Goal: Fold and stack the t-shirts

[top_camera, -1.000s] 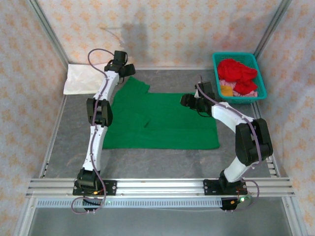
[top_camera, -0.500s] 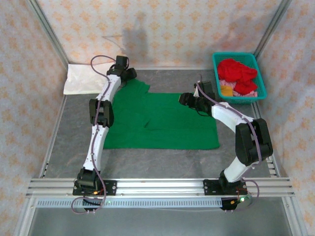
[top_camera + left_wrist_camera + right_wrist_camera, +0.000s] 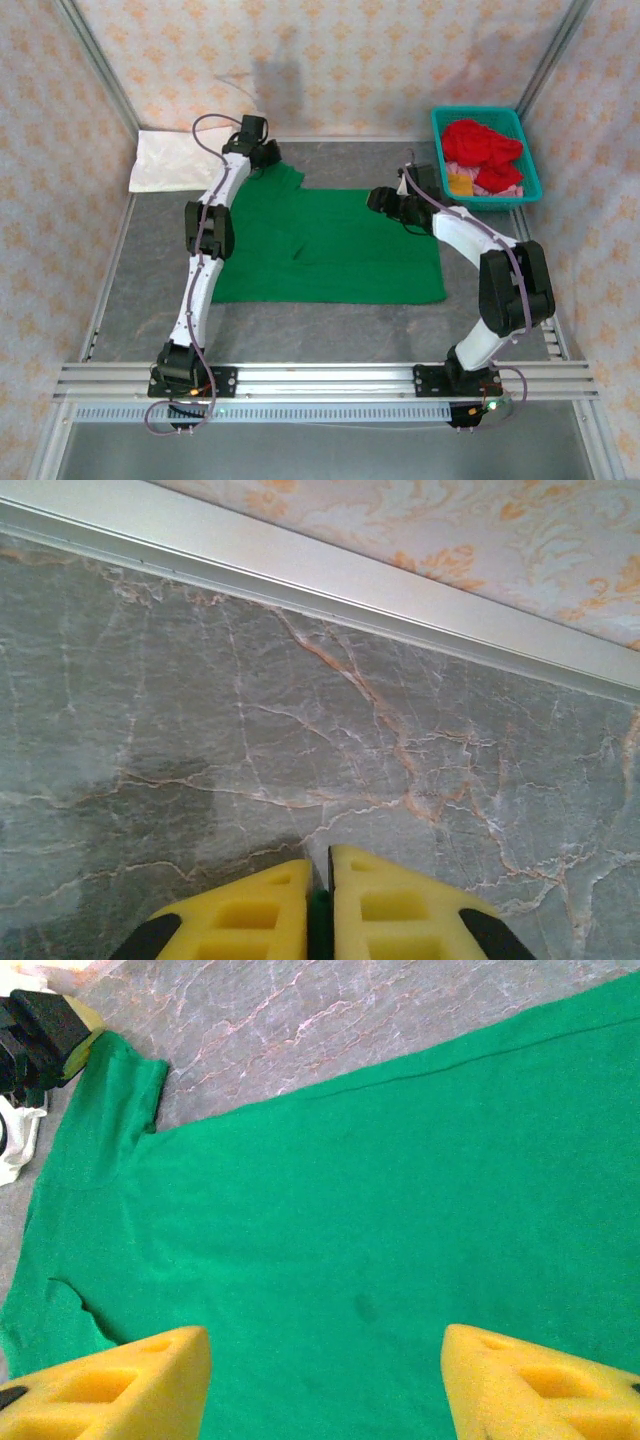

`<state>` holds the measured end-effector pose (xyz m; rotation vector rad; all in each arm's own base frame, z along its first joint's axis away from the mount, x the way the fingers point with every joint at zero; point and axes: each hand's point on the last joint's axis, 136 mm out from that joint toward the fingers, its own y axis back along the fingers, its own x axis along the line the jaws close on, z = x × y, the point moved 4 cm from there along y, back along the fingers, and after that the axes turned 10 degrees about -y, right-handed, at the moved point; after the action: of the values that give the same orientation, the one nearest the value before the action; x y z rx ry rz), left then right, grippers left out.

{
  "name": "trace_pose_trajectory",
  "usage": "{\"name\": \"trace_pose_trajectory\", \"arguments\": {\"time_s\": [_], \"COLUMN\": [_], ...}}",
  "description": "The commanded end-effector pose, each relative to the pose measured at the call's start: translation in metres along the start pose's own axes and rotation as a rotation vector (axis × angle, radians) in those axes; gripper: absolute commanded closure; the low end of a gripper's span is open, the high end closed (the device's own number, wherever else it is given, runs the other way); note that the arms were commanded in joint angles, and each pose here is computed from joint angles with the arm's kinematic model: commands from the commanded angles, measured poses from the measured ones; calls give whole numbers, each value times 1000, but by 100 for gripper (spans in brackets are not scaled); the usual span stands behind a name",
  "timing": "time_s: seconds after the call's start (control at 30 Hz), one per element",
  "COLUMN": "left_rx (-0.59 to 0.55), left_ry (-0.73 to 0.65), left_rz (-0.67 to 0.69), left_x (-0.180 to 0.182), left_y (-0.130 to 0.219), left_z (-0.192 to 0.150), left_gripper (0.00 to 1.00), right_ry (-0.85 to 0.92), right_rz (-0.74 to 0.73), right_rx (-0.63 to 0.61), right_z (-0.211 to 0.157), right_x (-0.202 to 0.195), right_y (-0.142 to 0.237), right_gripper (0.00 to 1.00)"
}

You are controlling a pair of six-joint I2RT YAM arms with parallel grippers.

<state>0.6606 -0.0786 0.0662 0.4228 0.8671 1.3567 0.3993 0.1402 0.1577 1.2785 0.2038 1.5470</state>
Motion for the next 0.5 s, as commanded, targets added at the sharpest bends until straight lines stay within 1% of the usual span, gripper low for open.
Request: {"name": "trace_pose_trajectory", "arguments": {"time_s": [0.0, 0.03, 0.1, 0.3, 0.37, 0.47], "left_rx": [18, 13, 2, -47, -65, -87], "left_ry": [-21, -26, -37, -82, -96, -126], "left_rz": [-7, -3, 9, 35, 41, 41], "left_x": [-1, -1, 0, -3, -5, -11], "left_y": [8, 11, 19, 50, 62, 77], "left_z": [2, 5, 11, 35, 44, 53], "left_gripper": [93, 94, 100, 100, 100, 100], "right_ry": [22, 33, 14, -71, -47, -10], "right_rz": [-43, -73, -176, -406, -508, -621], "right_rx": [-28, -18, -40, -93, -108, -110], "right_z": [20, 24, 39, 86, 98, 110], "right_x": [4, 3, -6, -42, -53, -64], "right_y": [0, -3, -5, -16, -21, -29], "right_gripper": [38, 37, 38, 37, 37, 37]}}
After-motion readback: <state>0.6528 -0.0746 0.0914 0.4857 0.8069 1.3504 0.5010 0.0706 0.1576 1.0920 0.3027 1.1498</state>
